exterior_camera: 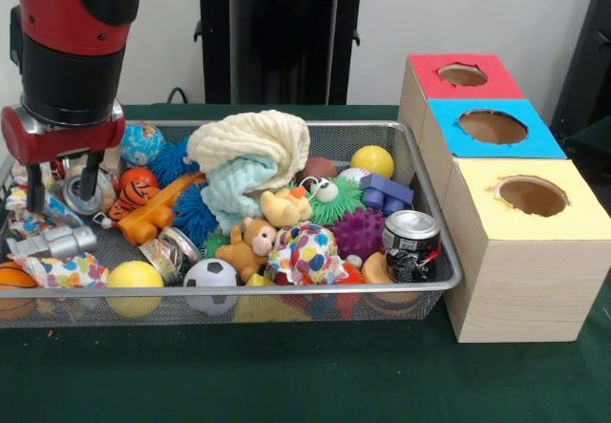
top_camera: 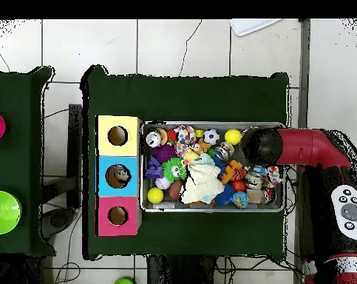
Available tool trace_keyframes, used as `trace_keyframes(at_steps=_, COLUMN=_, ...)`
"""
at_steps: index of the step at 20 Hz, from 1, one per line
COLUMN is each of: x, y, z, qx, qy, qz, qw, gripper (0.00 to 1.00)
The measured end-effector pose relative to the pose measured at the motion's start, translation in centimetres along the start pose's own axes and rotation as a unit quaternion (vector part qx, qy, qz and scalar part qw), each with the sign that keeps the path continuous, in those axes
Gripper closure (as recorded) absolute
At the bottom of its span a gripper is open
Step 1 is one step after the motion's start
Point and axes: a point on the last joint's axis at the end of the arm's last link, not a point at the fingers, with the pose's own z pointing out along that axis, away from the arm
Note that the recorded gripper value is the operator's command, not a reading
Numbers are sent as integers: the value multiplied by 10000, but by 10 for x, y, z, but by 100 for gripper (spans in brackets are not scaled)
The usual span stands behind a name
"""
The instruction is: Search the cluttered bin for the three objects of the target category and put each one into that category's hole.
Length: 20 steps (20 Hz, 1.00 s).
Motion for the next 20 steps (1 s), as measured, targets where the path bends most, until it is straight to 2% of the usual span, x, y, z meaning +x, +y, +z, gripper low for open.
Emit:
trace_keyframes(at_steps=8, x=4, y=5, z=11, qx=35, qy=112, qz=-157, qw=9998, gripper=0)
trace_keyframes(at_steps=20, x=-1, y=11, z=34, qx=13, qy=173, qz=-277, qw=9995, gripper=0)
